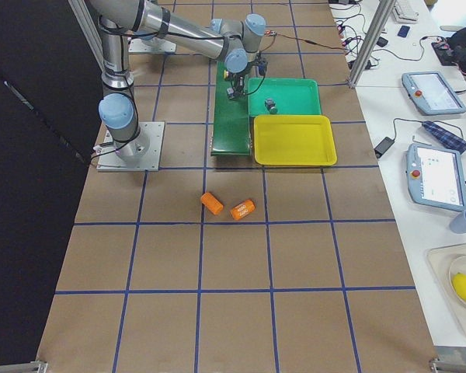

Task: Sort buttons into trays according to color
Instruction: 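Grasp the green-capped switch on the belt with the right gripper and lift it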

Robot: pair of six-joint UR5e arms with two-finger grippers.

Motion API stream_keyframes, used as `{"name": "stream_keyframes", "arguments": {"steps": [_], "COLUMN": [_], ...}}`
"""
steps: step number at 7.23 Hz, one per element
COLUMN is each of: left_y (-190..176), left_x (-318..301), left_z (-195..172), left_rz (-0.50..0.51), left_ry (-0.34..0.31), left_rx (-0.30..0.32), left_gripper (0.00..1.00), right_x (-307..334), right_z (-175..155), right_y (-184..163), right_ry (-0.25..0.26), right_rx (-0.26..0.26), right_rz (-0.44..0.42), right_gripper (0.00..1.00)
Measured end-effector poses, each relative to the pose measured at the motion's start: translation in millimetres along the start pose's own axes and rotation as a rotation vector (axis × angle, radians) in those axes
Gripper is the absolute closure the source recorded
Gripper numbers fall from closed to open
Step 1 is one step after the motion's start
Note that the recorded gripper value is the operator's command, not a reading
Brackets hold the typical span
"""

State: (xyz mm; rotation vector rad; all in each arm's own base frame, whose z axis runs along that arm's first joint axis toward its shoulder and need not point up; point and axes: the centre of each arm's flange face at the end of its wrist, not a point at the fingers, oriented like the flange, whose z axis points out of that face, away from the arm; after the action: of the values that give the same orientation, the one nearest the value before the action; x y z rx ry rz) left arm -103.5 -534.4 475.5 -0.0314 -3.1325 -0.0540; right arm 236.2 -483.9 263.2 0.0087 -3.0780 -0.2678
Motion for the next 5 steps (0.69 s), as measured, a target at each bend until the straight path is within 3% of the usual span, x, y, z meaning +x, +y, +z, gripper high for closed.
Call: {"name": "stream_keyframes", "arguments": {"steps": [2,3,4,5], "left_y": [1,2,3,3], "left_x": [-1,-1,-1,-1], "left_z": [1,2,1,1], "left_rz": [-0.002,-0.002,-0.002,-0.002], "left_ry": [0.0,-0.001,-0.001,-0.001], "left_rx": [-0.002,-0.003,-0.003,-0.003], "left_gripper": [0.0,0.0,0.0,0.0], "right_x": [8,5,-4,-12], "right_z": [-51,-70,-68,-58], "right_y": [-19,-42,-74,-98], "right_ry": [0.064,0.062,0.053,0.043], "right_rx": [0.137,0.202,0.249,0.288], "right_rz": [0.014,0.018,0.019,0.019], "right_gripper": [1.0,0.54,0.01,0.0]}}
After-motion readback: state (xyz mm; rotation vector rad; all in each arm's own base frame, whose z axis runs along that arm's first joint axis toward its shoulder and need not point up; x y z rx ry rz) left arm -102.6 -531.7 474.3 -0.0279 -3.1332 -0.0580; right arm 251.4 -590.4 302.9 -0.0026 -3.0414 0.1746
